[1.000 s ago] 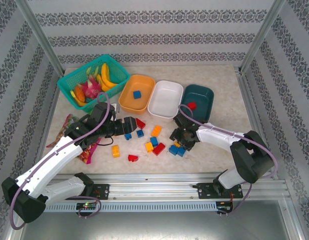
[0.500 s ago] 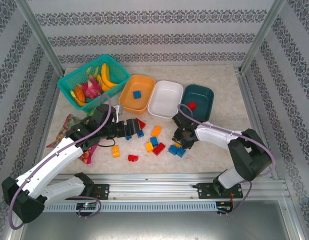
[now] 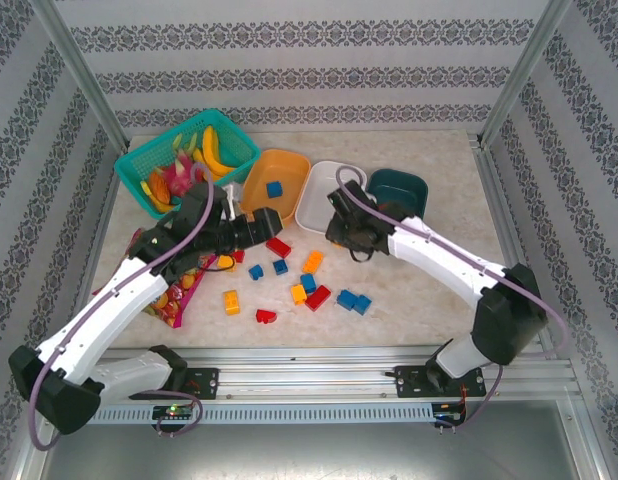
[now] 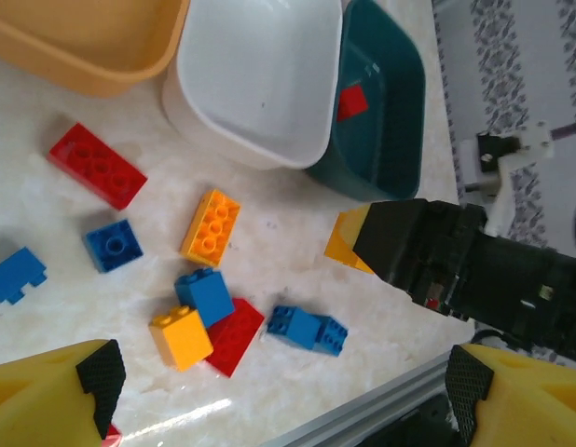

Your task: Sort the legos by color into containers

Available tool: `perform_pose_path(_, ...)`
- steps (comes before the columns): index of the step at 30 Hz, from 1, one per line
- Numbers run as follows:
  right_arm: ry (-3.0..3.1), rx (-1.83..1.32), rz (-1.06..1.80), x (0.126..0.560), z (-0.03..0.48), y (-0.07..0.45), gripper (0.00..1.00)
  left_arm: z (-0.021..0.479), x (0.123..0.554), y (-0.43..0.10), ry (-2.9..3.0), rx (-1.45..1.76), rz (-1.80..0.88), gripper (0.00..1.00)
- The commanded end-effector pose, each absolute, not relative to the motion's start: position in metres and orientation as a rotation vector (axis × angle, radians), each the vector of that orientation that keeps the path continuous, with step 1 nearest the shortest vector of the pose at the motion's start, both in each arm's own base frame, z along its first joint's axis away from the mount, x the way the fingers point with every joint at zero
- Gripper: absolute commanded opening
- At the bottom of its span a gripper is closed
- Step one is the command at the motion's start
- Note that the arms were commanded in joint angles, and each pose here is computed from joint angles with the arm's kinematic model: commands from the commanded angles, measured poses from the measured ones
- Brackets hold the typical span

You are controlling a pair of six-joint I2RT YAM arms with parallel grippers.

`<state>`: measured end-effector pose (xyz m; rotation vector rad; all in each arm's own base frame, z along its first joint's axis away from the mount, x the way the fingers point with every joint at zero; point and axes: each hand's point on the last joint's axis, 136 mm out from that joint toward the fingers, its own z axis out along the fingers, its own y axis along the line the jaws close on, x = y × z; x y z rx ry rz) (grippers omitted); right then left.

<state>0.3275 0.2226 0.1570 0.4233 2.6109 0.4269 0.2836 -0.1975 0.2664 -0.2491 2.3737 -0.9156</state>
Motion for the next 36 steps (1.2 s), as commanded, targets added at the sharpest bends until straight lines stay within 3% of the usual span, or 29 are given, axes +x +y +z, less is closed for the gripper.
perform_pose_path(1,2.653,0.343,0.349,0.361,0.14,0.224,0.3,0.279,0.311,-0.193,2.342,-0.306,-0.938,0.92)
perform_pose_path(8,2.747,0.373,0.337,0.431,0.097,0.228,0.31,0.279,0.364,-0.184,2.325,-0.391,-0.915,0.92)
perform_pose_path(14,2.852,0.393,0.334,0.462,0.057,0.233,0.32,0.268,0.382,-0.184,2.355,-0.384,-0.885,0.92)
perform_pose_path(21,2.868,0.428,0.278,0.469,0.052,0.229,0.58,0.251,0.373,-0.176,2.417,-0.408,-0.822,0.92)
perform_pose_path(25,2.817,0.407,0.298,0.472,0.079,0.229,0.66,0.242,0.364,-0.169,2.447,-0.431,-0.783,0.91)
perform_pose_path(36,2.478,0.224,0.462,0.446,0.234,0.23,0.65,0.242,0.328,-0.141,2.532,-0.395,-0.599,0.89)
